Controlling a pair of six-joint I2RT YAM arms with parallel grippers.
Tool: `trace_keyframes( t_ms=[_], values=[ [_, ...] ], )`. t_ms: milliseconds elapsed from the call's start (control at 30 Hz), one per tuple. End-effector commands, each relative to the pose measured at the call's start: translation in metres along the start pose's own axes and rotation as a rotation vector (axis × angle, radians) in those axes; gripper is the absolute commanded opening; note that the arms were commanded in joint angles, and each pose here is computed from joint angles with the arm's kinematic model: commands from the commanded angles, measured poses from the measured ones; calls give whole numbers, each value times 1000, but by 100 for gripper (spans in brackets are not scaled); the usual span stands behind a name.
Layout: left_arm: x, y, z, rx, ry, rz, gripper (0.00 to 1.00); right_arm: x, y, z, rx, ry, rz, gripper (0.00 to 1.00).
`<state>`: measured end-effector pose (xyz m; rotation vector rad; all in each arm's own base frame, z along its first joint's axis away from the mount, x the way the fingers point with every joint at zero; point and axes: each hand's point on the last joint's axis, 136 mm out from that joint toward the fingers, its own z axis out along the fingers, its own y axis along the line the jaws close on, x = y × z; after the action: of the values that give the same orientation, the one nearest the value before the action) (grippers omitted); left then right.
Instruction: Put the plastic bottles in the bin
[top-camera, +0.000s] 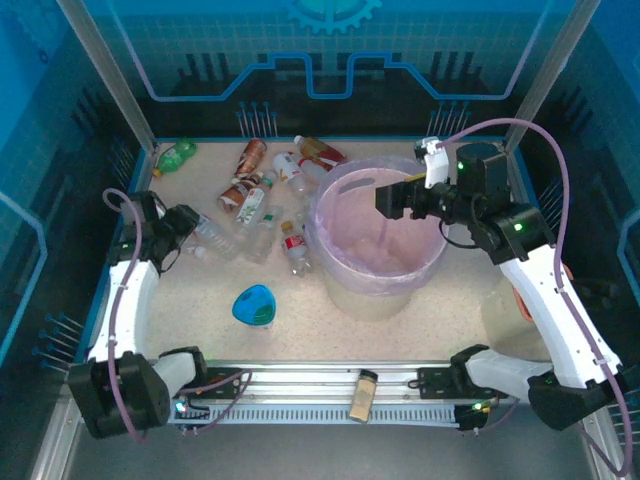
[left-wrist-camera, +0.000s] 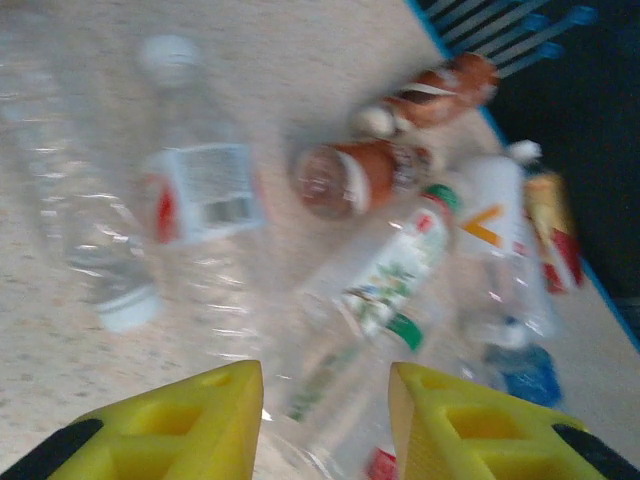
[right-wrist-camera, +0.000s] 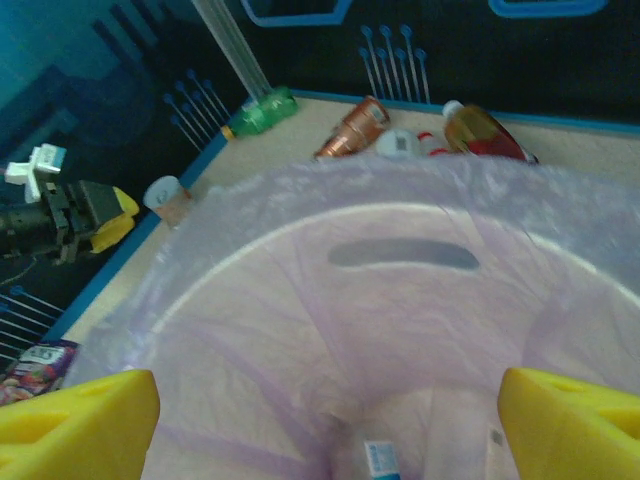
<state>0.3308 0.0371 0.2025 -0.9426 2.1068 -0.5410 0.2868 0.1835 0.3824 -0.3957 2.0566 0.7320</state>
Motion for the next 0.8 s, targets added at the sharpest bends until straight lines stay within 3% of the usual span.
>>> trace_keyframes(
  t_ms=[0, 233, 300, 433, 633, 767],
  values=[
    [35, -61, -22, 186, 148, 93, 38, -25, 31, 1, -101, -50, -37, 89],
    [91, -168, -61, 465, 260, 268, 38, -47, 73, 15, -227, -72, -70, 89],
    [94, -169, -65, 414, 244, 316, 43, -51, 78, 15, -239, -77, -73, 89],
    [62, -102, -38, 122, 133, 221, 56, -49, 72, 10, -206, -86, -75, 89],
    [26, 24, 13, -141, 13, -84, 80, -34, 50, 6, -146, -50, -56, 89],
    [6, 70, 33, -245, -45, -167, 87, -24, 36, 0, -110, -33, -41, 89]
  ],
)
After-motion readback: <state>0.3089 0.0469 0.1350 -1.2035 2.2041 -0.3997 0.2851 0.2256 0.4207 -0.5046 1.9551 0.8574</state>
